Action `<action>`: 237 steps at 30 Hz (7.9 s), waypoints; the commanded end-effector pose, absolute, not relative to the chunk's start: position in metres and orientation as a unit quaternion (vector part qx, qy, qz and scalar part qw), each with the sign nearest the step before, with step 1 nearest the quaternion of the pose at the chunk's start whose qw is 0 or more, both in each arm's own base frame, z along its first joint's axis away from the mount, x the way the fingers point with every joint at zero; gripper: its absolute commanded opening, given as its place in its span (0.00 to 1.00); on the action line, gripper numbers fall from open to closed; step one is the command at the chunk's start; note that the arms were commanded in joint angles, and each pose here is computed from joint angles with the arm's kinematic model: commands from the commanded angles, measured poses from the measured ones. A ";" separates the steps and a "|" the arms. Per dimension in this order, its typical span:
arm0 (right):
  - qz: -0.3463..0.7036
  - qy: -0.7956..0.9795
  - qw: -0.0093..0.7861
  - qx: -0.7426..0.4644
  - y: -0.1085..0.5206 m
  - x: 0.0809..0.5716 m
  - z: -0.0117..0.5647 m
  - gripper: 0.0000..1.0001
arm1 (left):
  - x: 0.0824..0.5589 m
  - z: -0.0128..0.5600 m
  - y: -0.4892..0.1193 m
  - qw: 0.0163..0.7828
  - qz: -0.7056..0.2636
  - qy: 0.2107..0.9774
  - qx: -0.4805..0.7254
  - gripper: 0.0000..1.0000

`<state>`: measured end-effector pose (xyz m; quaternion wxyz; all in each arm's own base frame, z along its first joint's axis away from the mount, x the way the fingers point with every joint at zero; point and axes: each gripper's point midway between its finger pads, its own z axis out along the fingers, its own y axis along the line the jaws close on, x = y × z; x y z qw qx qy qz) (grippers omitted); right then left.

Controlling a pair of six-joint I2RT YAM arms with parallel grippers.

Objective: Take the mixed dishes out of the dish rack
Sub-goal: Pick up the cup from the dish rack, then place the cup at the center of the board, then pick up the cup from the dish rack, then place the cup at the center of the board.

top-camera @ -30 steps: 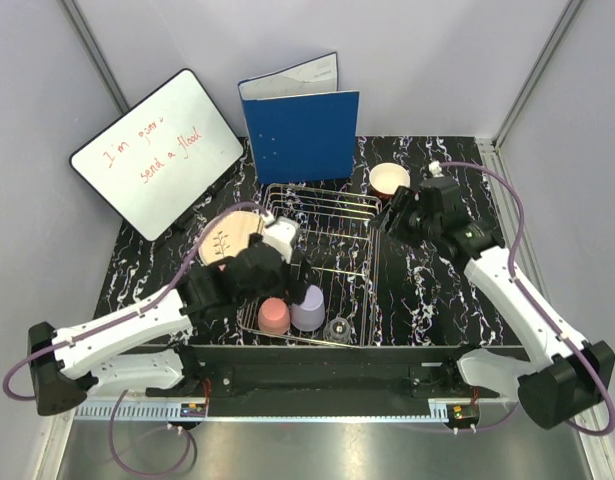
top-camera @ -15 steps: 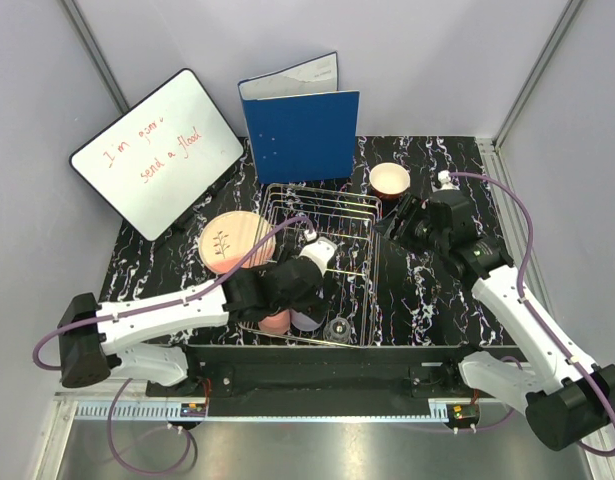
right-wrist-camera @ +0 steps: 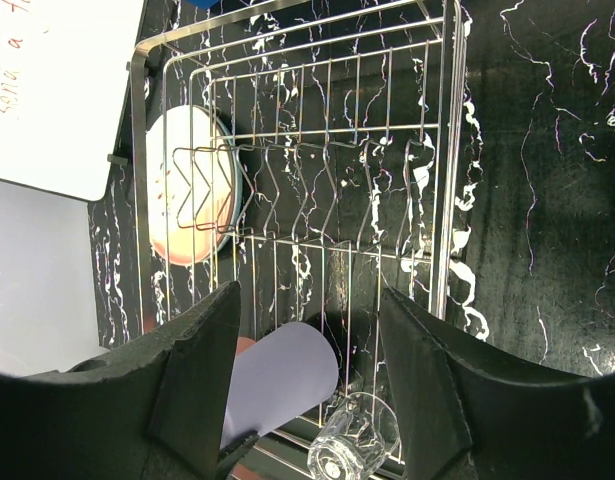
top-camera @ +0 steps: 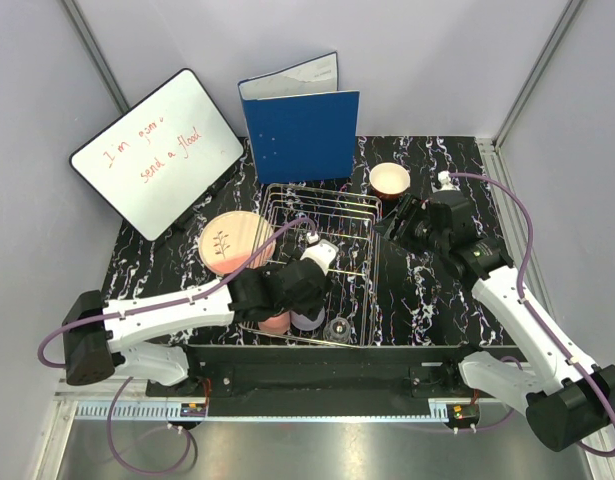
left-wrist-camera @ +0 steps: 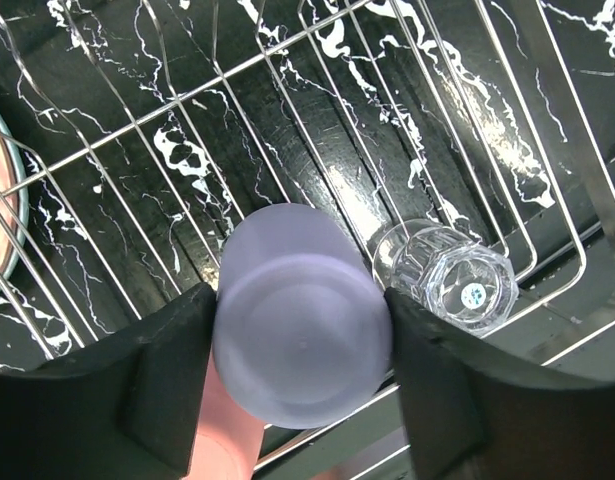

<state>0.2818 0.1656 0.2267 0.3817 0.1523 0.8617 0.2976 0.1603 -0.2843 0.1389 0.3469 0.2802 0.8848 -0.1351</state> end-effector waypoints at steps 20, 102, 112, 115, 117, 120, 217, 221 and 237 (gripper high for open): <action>0.364 0.808 0.451 0.104 0.171 0.264 0.282 0.63 | 0.186 0.409 -0.255 0.580 -0.315 0.725 0.195 0.05; -0.042 0.881 0.244 0.403 -0.066 0.522 0.156 0.00 | 0.244 0.306 -0.184 0.525 -0.392 0.753 -0.055 0.99; -0.061 0.894 0.196 0.397 -0.067 0.517 0.112 0.00 | 0.249 0.273 -0.196 0.479 -0.391 0.784 -0.060 0.99; -0.065 0.896 0.190 0.395 -0.068 0.515 0.107 0.03 | 0.249 0.270 -0.198 0.473 -0.392 0.787 -0.060 0.99; -0.064 0.896 0.191 0.395 -0.068 0.515 0.108 0.16 | 0.249 0.270 -0.199 0.471 -0.394 0.787 -0.056 0.99; -0.047 0.893 0.212 0.395 -0.065 0.519 0.124 0.41 | 0.248 0.270 -0.200 0.472 -0.397 0.785 -0.051 0.99; 0.582 0.621 0.521 -0.057 0.222 0.187 0.419 0.72 | 0.182 0.420 -0.277 0.453 -0.686 0.545 0.166 0.00; 0.589 0.616 0.519 -0.071 0.221 0.176 0.424 0.71 | 0.190 0.421 -0.285 0.441 -0.701 0.536 0.164 0.00; 0.622 0.627 0.463 -0.075 0.241 0.182 0.400 0.68 | 0.194 0.422 -0.290 0.433 -0.714 0.527 0.159 0.00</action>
